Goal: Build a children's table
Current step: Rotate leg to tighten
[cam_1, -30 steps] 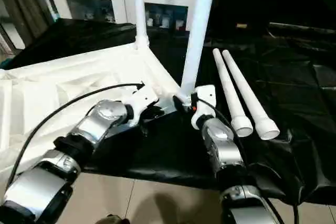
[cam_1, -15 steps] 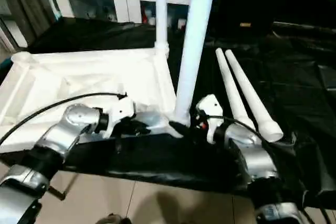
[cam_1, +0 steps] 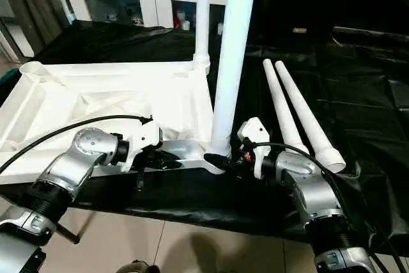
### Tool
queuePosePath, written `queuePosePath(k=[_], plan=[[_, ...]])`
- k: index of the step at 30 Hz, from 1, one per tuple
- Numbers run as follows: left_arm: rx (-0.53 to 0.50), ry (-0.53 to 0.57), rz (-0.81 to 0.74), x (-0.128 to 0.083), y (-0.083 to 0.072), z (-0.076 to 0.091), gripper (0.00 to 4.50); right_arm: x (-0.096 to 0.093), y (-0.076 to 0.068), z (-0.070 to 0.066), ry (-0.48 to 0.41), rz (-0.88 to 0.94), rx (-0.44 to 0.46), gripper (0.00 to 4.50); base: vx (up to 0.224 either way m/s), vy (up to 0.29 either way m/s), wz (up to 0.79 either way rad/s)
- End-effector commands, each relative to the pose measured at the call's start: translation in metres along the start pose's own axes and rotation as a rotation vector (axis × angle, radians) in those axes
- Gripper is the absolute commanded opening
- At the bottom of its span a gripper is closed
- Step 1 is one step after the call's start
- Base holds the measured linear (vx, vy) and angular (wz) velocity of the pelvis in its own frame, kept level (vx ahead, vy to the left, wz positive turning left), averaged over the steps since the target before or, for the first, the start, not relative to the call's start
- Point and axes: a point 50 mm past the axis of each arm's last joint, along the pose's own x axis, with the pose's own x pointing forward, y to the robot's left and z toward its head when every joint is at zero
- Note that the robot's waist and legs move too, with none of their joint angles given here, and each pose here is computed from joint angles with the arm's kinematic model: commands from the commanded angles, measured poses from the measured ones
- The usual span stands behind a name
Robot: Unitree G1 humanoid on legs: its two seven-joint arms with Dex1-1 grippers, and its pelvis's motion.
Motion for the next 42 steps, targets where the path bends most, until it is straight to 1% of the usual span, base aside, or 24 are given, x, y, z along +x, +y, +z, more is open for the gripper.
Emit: queuePosePath(k=[1, 4, 8, 10, 11, 12, 13, 15, 17, 19, 20, 21, 22, 23, 24, 25, 27, 29, 30, 31, 35, 37, 39, 42], plan=[[-0.002, -0.071, -0.039, 0.004, -0.005, 0.006, 0.00, -0.001, -0.001, 0.002, -0.023, -0.023, 0.019, 2.78, 0.000, 0.000, 0.00], [-0.006, -0.009, 0.066, 0.009, 0.004, 0.003, 0.00, 0.006, -0.017, -0.008, -0.013, -0.271, 0.070, 2.75, 0.000, 0.000, 0.00], [-0.028, 0.009, 0.196, 0.023, 0.016, 0.008, 0.00, 0.017, -0.029, -0.016, -0.043, -0.540, 0.175, 2.74, 0.000, 0.000, 0.00], [-0.032, 0.009, 0.210, 0.026, 0.018, 0.010, 0.00, 0.019, -0.030, -0.016, -0.045, -0.581, 0.186, 2.74, 0.000, 0.000, 0.00], [-0.063, 0.020, 0.278, 0.035, 0.024, 0.015, 0.00, 0.028, -0.030, -0.019, -0.036, -0.689, 0.210, 2.74, 0.000, 0.000, 0.00], [-0.093, 0.029, 0.358, 0.042, 0.030, 0.020, 0.00, 0.037, -0.028, -0.021, -0.019, -0.739, 0.214, 2.74, 0.000, 0.000, 0.00], [-0.099, 0.030, 0.374, 0.043, 0.031, 0.021, 0.00, 0.039, -0.027, -0.022, -0.015, -0.745, 0.213, 2.74, 0.000, 0.000, 0.00], [-0.140, 0.029, 0.469, 0.051, 0.038, 0.030, 0.00, 0.053, -0.023, -0.023, 0.012, -0.790, 0.218, 2.74, 0.000, 0.000, 0.00], [-0.142, 0.026, 0.474, 0.053, 0.039, 0.032, 0.00, 0.056, -0.022, -0.022, 0.011, -0.794, 0.219, 2.74, 0.000, 0.000, 0.00], [-0.131, 0.016, 0.466, 0.056, 0.039, 0.035, 0.00, 0.061, -0.019, -0.019, -0.023, -0.766, 0.237, 2.74, 0.000, 0.000, 0.00], [-0.130, 0.013, 0.461, 0.056, 0.039, 0.036, 0.00, 0.062, -0.018, -0.018, -0.034, -0.756, 0.243, 3.09, 0.000, 0.000, 0.00], [-0.128, 0.009, 0.455, 0.057, 0.039, 0.036, 0.00, 0.063, -0.017, -0.017, -0.051, -0.743, 0.252, 3.30, 0.000, 0.000, 0.00], [-0.128, 0.008, 0.449, 0.058, 0.038, 0.036, 0.00, 0.064, -0.017, -0.015, -0.063, -0.739, 0.259, 3.44, 0.000, 0.000, 0.00], [-0.128, 0.008, 0.449, 0.058, 0.038, 0.036, 0.00, 0.064, -0.017, -0.015, -0.063, -0.739, 0.259, 3.44, 0.000, 0.000, 0.00], [-0.117, 0.010, 0.428, 0.059, 0.036, 0.034, 0.00, 0.065, -0.018, -0.011, -0.092, -0.744, 0.262, 3.50, 0.000, 0.000, 0.00], [-0.117, 0.010, 0.427, 0.059, 0.036, 0.034, 0.00, 0.065, -0.018, -0.011, -0.093, -0.744, 0.262, 3.78, 0.000, 0.000, 0.00], [-0.102, 0.012, 0.399, 0.058, 0.034, 0.031, 0.00, 0.065, -0.020, -0.007, -0.111, -0.721, 0.239, 3.85, 0.000, 0.000, 0.00], [-0.081, -0.004, 0.354, 0.055, 0.031, 0.028, 0.00, 0.061, -0.021, -0.003, -0.105, -0.673, 0.184, 3.85, 0.000, 0.000, 0.00], [-0.080, -0.005, 0.352, 0.055, 0.030, 0.028, 0.00, 0.061, -0.021, -0.003, -0.105, -0.671, 0.182, 3.85, 0.000, 0.000, 0.00], [-0.059, -0.024, 0.286, 0.049, 0.026, 0.023, 0.00, 0.052, -0.022, -0.003, -0.060, -0.615, 0.105, 3.85, 0.000, 0.000, 0.00], [-0.037, -0.052, 0.174, 0.039, 0.017, 0.015, 0.00, 0.040, -0.019, 0.002, -0.064, -0.524, 0.055, 3.85, 0.000, 0.000, 0.00], [-0.029, -0.044, 0.118, 0.031, 0.013, 0.009, 0.00, 0.032, -0.016, 0.004, -0.062, -0.449, 0.029, 3.85, 0.000, 0.000, 0.00], [-0.010, -0.018, 0.029, 0.020, 0.007, 0.001, 0.00, 0.021, -0.012, 0.003, -0.024, -0.362, -0.021, 3.85, 0.000, 0.000, 0.00], [-0.027, -0.033, -0.008, 0.011, 0.006, 0.000, 0.00, 0.013, -0.003, 0.003, -0.009, -0.241, -0.032, 3.85, 0.000, 0.000, 0.00]])
